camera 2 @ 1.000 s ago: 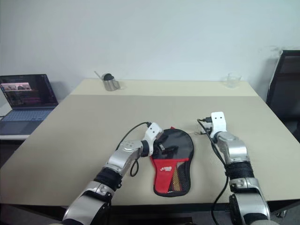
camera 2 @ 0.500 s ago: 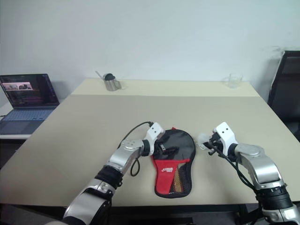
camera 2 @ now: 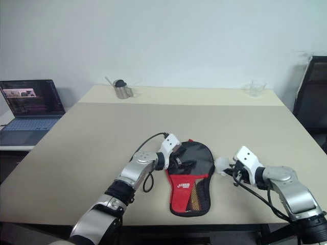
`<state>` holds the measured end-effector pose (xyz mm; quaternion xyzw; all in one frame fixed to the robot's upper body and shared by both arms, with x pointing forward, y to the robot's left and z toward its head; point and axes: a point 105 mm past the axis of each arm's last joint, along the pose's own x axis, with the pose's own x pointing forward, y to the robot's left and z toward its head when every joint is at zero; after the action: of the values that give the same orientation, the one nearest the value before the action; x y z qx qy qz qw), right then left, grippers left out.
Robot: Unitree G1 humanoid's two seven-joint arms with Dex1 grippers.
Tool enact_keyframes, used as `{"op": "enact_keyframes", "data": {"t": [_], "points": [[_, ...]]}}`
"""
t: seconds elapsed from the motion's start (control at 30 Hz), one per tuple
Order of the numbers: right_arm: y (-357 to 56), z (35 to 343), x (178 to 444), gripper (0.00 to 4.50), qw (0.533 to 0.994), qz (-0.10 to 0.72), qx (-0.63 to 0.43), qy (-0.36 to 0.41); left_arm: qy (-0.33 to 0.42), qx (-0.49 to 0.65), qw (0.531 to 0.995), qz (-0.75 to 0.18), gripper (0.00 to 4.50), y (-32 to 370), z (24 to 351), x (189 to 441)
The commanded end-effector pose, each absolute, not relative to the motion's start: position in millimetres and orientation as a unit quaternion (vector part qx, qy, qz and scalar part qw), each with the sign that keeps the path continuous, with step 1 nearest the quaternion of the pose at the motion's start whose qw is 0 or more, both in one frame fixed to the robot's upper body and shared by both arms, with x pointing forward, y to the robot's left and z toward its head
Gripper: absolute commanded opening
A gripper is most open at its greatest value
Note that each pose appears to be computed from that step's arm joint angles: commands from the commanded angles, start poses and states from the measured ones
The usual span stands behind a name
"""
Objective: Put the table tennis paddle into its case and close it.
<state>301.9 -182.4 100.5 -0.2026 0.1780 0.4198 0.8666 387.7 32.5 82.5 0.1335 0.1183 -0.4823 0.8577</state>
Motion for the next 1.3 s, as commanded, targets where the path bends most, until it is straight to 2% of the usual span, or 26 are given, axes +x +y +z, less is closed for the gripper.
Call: {"op": "enact_keyframes", "data": {"t": [0.03,0.47,0.63,0.77,1.1,1.3], "points": [[-177.6,112.4,287.8,0.11,0.847,0.462,-0.213,0.155,0.205,0.146,0.845,-0.471,4.5,45.1,35.5,374.8],[-168.6,115.3,238.5,0.1,0.784,0.572,-0.177,0.162,0.212,0.148,0.842,-0.473,4.5,44.7,33.0,373.2],[-160.2,102.8,210.1,0.09,0.741,0.622,-0.165,0.189,0.218,0.152,0.838,-0.477,4.5,44.8,30.5,370.1],[-151.5,98.9,199.1,0.08,0.724,0.644,-0.155,0.192,0.22,0.153,0.837,-0.478,4.5,45.2,30.5,369.6],[-137.2,99.2,204.6,0.08,0.726,0.643,-0.155,0.185,0.22,0.155,0.837,-0.476,4.5,47.2,31.6,370.2],[-143.3,105.8,217.7,0.07,0.742,0.621,-0.172,0.186,0.177,0.139,0.835,-0.502,4.5,42.5,50.6,371.0]]}}
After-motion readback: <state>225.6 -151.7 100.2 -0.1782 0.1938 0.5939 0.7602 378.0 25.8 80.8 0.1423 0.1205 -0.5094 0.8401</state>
